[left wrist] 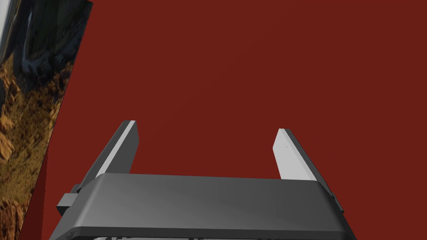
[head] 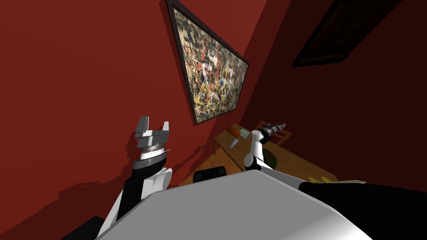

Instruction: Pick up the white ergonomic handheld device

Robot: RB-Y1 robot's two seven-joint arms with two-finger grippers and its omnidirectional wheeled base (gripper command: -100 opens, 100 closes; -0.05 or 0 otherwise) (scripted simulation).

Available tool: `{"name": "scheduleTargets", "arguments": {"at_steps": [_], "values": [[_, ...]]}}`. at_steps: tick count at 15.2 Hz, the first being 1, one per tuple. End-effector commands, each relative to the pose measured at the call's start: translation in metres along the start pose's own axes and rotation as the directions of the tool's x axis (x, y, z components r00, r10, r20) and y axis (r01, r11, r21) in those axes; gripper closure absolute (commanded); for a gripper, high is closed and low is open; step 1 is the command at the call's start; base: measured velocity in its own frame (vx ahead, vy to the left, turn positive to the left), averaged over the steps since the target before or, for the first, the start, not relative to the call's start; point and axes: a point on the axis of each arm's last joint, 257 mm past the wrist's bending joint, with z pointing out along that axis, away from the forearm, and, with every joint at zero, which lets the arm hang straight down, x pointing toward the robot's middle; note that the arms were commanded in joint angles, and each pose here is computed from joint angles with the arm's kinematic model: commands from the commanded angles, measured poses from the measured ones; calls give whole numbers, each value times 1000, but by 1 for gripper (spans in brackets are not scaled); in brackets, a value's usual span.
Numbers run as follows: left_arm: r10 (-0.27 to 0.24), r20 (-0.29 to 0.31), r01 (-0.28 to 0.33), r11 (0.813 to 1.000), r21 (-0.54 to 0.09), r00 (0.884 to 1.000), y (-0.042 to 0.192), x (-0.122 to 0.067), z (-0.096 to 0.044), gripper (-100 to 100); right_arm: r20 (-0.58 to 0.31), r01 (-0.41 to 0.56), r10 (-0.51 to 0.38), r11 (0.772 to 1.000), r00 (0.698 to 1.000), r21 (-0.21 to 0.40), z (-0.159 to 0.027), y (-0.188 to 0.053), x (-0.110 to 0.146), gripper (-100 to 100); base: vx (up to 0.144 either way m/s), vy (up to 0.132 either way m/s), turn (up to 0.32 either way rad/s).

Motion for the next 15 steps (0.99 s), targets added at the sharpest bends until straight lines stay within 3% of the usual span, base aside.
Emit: {"name": "scheduleTargets", "arguments": {"at_steps": [1,2,3,5,7,10,11,13,14,15], "values": [[0,0,0,1000,0,1000,0,0,0,0,53,-17,15,1000,998,21,-1,-12,-14,-100,9,3,9],[0,0,0,1000,0,1000,0,0,0,0,53,-17,15,1000,998,21,-1,-12,-14,-100,5,1,-4],[0,0,0,1000,0,1000,0,0,0,0,125,-68,64,997,990,25,1,-18,-28,-100,7,3,11],[0,0,0,1000,0,1000,0,0,0,0,149,-68,60,997,987,49,-3,-31,-36,-100,7,3,15],[0,0,0,1000,0,1000,0,0,0,0,239,-127,109,990,965,63,-7,-46,-52,-100,9,4,14],[0,0,0,1000,0,1000,0,0,0,0,245,-122,100,990,964,76,-10,-52,-55,-100,5,2,1],[0,0,0,1000,0,1000,0,0,0,0,323,-185,151,980,934,78,-15,-64,-66,-100,0,0,0],[0,0,0,1000,0,1000,0,0,0,0,338,-180,136,978,931,102,-22,-76,-72,-100,7,2,10],[0,0,0,1000,0,1000,0,0,0,0,401,-231,167,966,901,117,-32,-94,-76,-100,7,4,2],[0,0,0,1000,0,1000,0,0,0,0,426,-240,165,963,889,127,-37,-101,-84,-100,9,5,8]]}}
